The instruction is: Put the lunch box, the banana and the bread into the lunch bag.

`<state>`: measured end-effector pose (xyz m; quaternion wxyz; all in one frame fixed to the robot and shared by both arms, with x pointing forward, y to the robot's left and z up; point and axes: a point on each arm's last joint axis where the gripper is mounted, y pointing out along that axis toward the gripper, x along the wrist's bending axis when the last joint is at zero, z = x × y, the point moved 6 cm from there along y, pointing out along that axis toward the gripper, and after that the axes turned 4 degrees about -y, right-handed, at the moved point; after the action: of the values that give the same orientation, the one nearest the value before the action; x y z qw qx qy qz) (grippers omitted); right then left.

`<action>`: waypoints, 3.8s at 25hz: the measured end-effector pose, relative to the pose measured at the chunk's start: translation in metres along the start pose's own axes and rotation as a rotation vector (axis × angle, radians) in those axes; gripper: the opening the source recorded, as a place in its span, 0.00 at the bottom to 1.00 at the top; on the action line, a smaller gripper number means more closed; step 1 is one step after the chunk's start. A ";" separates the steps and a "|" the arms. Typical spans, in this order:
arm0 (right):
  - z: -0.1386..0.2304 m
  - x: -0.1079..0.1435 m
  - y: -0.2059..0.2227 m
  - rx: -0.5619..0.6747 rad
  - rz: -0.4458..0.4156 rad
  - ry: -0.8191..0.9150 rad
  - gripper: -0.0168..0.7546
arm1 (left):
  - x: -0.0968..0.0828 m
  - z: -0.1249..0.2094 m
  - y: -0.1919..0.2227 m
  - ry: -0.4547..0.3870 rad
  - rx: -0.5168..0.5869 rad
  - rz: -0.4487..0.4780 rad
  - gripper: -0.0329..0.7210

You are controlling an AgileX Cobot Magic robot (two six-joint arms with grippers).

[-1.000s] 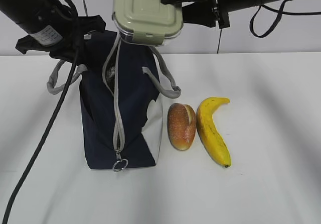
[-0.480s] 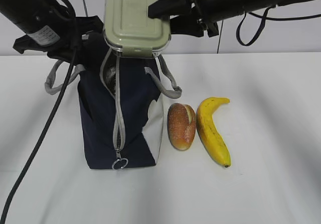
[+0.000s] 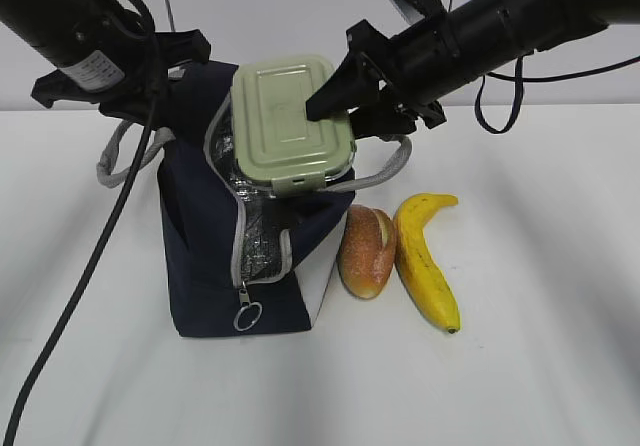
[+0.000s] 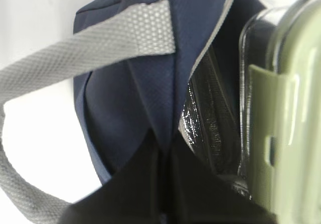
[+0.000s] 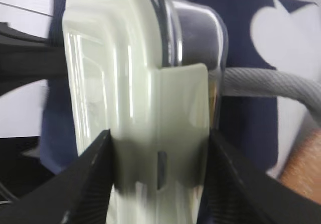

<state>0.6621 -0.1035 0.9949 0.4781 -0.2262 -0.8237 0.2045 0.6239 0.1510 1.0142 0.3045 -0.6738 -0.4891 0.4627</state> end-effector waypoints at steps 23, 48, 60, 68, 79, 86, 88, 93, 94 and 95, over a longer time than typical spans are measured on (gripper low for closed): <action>0.020 -0.003 0.064 0.095 0.111 0.091 0.53 | -0.006 0.000 0.000 -0.016 0.002 0.041 0.04; 0.019 -0.019 0.091 0.085 0.079 0.194 0.79 | -0.007 0.000 0.000 -0.012 0.003 0.046 0.04; -0.018 0.000 0.042 0.119 0.024 0.033 0.79 | -0.007 0.000 0.000 -0.003 0.002 0.049 0.04; -0.066 -0.013 -0.028 -0.016 0.161 0.007 0.76 | -0.007 0.001 0.000 0.002 0.008 0.045 0.04; -0.049 -0.059 -0.052 0.083 0.516 0.025 0.76 | 0.011 0.010 -0.001 0.081 0.070 -0.073 0.04; 0.004 -0.096 -0.034 0.265 0.570 0.122 0.76 | 0.013 0.010 -0.001 0.088 0.072 -0.082 0.04; 0.017 -0.102 -0.029 0.306 0.568 0.148 0.76 | 0.013 0.010 -0.001 0.088 0.072 -0.082 0.04; 0.037 -0.104 -0.016 0.371 0.561 0.172 0.76 | 0.013 0.010 -0.001 0.089 0.073 -0.084 0.04; 0.041 -0.102 -0.011 0.386 0.557 0.169 0.76 | 0.013 0.010 -0.001 0.089 0.073 -0.084 0.04; 0.043 -0.100 -0.007 0.394 0.556 0.164 0.75 | 0.013 0.010 -0.001 0.089 0.073 -0.084 0.04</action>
<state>0.6669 -0.1717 0.9094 0.5031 -0.3611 -0.6340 0.4632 0.6153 0.1632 1.0072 0.3695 -0.6609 -0.4858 0.4368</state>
